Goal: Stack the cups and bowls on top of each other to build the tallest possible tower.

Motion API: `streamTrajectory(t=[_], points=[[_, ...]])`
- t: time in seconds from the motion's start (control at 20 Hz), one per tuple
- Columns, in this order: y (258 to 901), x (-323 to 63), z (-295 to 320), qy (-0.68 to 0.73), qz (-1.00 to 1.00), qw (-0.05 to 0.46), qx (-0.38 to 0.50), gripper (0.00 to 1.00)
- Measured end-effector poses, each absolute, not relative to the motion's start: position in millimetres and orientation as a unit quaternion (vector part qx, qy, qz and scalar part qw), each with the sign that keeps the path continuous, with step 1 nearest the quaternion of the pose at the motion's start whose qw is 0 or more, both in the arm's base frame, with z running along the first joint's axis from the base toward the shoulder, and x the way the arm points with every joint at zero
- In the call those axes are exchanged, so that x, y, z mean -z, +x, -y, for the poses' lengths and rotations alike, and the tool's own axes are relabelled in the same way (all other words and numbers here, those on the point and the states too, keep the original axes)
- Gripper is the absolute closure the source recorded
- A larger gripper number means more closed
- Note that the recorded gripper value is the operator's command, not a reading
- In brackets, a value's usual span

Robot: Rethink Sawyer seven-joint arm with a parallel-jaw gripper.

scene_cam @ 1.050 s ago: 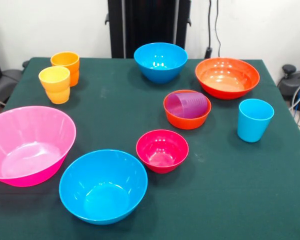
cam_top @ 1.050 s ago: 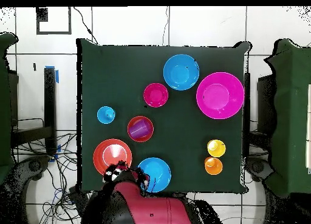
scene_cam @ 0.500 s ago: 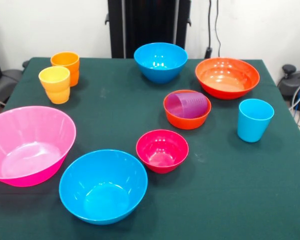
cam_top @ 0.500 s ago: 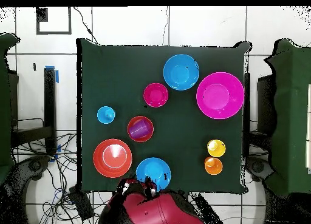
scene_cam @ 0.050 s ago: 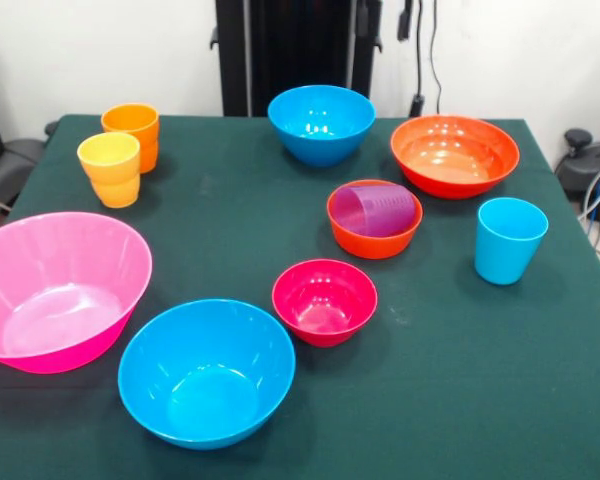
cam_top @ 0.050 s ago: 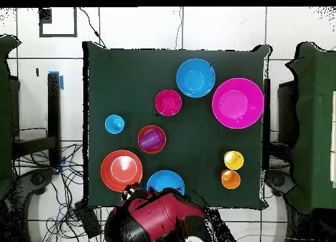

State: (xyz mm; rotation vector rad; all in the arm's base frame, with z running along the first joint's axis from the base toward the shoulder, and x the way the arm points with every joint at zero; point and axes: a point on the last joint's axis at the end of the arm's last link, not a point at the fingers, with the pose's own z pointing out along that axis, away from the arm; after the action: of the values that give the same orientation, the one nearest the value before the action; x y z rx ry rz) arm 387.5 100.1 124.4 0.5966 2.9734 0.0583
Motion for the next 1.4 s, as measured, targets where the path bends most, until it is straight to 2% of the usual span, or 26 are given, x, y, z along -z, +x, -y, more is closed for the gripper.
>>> streamTrajectory(t=[0.45, 0.75, 0.95, 1.4], points=[[401.1, -56.7, -112.3, 0.216, -0.971, 0.092, -0.047, 0.0], [399.0, -23.1, -94.7, 0.242, -0.965, 0.097, -0.036, 0.0], [400.2, -9.1, -75.5, 0.263, -0.96, 0.094, -0.011, 0.0], [412.8, -4.2, -51.8, 0.274, -0.955, 0.11, 0.015, 0.0]])
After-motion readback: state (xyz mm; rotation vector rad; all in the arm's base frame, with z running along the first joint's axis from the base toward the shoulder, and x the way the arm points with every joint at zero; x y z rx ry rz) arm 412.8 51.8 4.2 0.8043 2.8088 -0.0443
